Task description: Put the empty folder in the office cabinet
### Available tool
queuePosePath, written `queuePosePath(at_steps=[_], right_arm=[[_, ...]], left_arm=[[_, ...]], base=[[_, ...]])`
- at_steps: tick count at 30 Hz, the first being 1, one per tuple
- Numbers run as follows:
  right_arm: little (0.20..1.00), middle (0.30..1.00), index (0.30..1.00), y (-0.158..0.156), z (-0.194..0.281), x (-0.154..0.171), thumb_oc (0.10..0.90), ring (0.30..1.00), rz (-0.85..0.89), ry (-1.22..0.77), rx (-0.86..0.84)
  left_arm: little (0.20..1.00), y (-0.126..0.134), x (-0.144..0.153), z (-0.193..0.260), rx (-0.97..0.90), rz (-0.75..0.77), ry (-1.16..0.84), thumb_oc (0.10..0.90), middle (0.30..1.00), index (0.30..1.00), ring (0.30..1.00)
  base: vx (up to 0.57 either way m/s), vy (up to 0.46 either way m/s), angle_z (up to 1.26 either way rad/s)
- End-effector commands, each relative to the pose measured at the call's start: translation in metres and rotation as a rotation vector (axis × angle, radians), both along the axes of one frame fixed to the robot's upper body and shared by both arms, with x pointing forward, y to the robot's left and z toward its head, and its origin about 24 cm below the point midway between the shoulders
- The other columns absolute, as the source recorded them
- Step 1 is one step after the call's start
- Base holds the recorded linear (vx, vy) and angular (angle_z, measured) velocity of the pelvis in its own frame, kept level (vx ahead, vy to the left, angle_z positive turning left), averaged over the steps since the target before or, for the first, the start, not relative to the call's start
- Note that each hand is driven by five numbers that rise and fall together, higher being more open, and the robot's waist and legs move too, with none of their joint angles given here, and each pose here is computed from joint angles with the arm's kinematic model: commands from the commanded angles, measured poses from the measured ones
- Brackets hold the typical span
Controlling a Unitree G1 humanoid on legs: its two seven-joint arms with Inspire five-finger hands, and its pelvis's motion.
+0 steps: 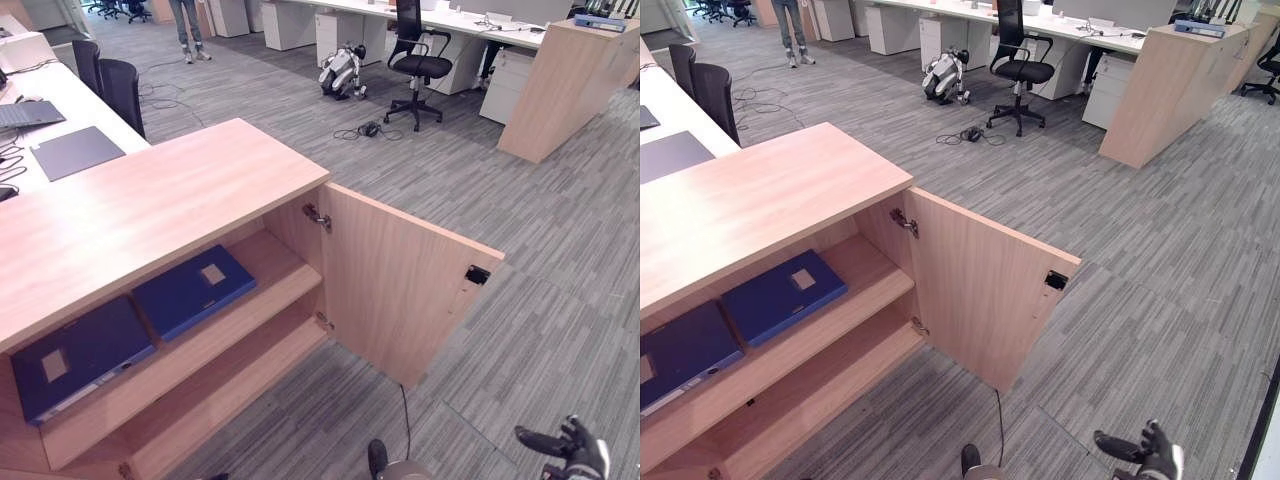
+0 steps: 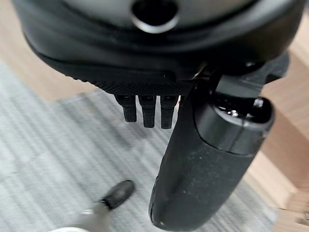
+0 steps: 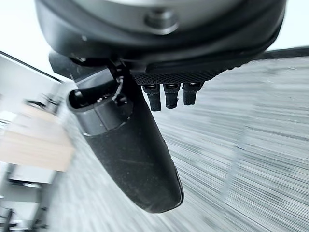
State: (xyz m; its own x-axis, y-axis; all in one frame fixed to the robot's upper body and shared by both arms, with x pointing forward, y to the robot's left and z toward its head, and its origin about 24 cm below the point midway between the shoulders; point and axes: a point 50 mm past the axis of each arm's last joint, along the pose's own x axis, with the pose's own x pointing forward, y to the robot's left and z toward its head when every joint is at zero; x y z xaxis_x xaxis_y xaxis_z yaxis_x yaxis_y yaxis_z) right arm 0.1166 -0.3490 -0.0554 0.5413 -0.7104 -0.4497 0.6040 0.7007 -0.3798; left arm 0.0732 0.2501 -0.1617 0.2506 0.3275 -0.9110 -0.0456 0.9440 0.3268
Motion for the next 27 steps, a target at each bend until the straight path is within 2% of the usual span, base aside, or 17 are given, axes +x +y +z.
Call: queuePosePath(at_steps=[1, 3, 10, 16, 18, 20, 21, 23, 27], right_arm=[[0.9, 0.9, 0.9, -0.018, 0.074, 0.066, 0.8, 0.9, 0.087, -0.33, -0.207], [0.9, 0.9, 0.9, -0.013, 0.097, 0.093, 0.8, 0.9, 0.218, -0.381, -0.247], [0.9, 0.9, 0.9, 0.011, 0.136, 0.138, 0.8, 0.9, 0.425, -0.498, -0.288], [0.9, 0.9, 0.9, 0.059, 0.165, 0.176, 0.8, 0.9, 0.653, -0.641, -0.219], [0.9, 0.9, 0.9, 0.066, 0.167, 0.178, 0.8, 0.9, 0.686, -0.66, -0.202], [0.9, 0.9, 0.9, 0.106, 0.178, 0.186, 0.8, 0.9, 0.868, -0.742, -0.116], [0.9, 0.9, 0.9, 0.106, 0.178, 0.186, 0.8, 0.9, 0.869, -0.742, -0.116], [0.9, 0.9, 0.9, 0.137, 0.181, 0.187, 0.8, 0.9, 1.008, -0.78, -0.043], [0.9, 0.9, 0.9, 0.164, 0.188, 0.188, 0.8, 0.9, 1.15, -0.807, 0.008]], left_arm=[[0.9, 0.014, 0.014, 0.006, 0.065, -0.027, -0.022, 0.8, 0.9, 0.9, 0.9], [0.9, 0.014, 0.009, 0.005, 0.064, -0.051, 0.008, 0.8, 0.9, 0.9, 0.9], [0.9, 0.015, 0.006, 0.005, 0.054, -0.06, 0.027, 0.8, 0.9, 0.9, 0.9], [0.9, 0.009, 0.007, 0.003, 0.039, -0.072, 0.025, 0.8, 0.9, 0.9, 0.9], [0.9, 0.008, 0.007, 0.003, 0.037, -0.073, 0.025, 0.8, 0.9, 0.9, 0.9], [0.9, 0.006, 0.005, 0.002, 0.027, -0.071, 0.03, 0.8, 0.9, 0.9, 0.9], [0.9, 0.006, 0.005, 0.002, 0.027, -0.07, 0.03, 0.8, 0.9, 0.9, 0.9], [0.9, 0.005, 0.003, 0.001, 0.02, -0.071, 0.037, 0.8, 0.9, 0.9, 0.9], [0.9, 0.004, 0.001, 0.0, 0.014, -0.075, 0.042, 0.8, 0.9, 0.9, 0.9]], base=[[0.01, -0.061, 0.01], [0.02, -0.062, 0.0], [0.02, -0.048, 0.02], [0.0, -0.029, 0.13], [-0.01, -0.013, 0.06], [-0.01, -0.016, 0.06], [0.0, 0.0, 0.0], [-0.01, -0.011, -0.04], [-0.01, 0.005, -0.04]])
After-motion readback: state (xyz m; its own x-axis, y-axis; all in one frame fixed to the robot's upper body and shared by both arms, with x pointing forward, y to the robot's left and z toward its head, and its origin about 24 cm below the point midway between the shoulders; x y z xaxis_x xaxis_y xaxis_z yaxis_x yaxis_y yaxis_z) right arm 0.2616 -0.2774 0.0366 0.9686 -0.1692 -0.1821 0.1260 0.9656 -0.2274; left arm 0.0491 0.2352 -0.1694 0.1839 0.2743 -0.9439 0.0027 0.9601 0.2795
